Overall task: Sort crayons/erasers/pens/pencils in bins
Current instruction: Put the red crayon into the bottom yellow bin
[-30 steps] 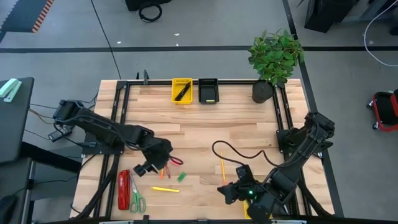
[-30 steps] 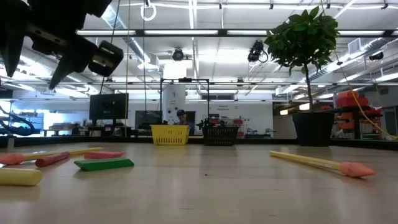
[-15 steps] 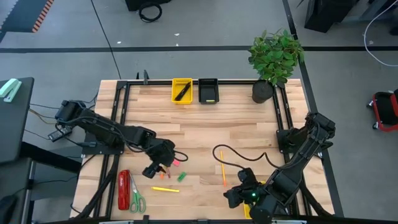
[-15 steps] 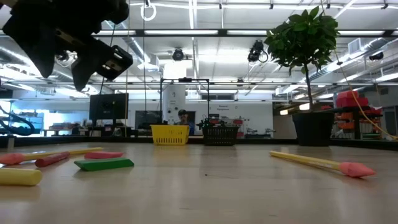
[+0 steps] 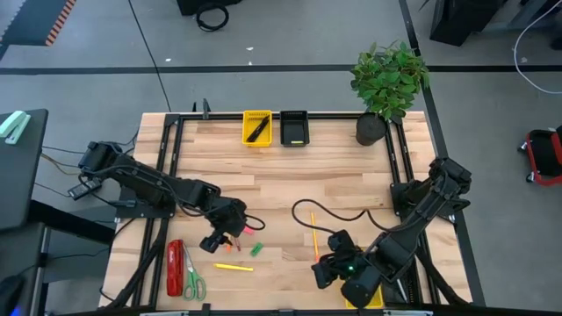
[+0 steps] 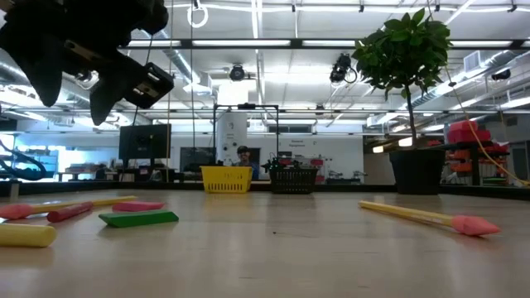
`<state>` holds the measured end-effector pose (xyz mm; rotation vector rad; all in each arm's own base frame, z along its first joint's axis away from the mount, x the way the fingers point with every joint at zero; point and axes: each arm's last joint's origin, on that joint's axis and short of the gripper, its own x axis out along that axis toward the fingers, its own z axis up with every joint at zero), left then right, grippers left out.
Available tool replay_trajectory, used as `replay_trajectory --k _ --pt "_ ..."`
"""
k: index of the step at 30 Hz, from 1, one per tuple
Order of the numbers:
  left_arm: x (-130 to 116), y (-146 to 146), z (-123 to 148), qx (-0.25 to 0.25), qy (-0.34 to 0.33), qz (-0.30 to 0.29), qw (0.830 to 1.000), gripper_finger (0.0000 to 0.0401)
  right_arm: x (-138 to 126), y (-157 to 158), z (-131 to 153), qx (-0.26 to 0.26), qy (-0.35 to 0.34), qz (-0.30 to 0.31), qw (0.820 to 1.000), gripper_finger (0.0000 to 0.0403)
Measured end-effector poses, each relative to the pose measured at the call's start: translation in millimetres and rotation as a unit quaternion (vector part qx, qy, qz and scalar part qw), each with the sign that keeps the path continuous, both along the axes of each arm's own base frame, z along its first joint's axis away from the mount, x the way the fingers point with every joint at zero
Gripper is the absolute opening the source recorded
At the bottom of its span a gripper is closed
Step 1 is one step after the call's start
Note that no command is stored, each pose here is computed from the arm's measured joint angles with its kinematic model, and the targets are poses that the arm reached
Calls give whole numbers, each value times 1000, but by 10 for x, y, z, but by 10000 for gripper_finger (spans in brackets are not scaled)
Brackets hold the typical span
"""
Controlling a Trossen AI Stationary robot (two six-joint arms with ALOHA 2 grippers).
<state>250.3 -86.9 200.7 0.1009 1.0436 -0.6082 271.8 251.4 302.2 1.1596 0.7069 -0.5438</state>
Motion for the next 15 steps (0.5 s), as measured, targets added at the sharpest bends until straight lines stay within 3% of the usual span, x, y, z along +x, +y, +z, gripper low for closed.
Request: replay_trajectory --k 9,12,15 --pt "-10 -19 16 -2 14 43 999 220 25 -27 -1 -7 2 5 1000 149" --pt "21 -43 89 -33 33 95 994 221 22 -22 -4 1 9 11 1000 149" --pt "33 -57 117 -34 28 95 995 209 22 -22 -4 10 10 1 1000 149"
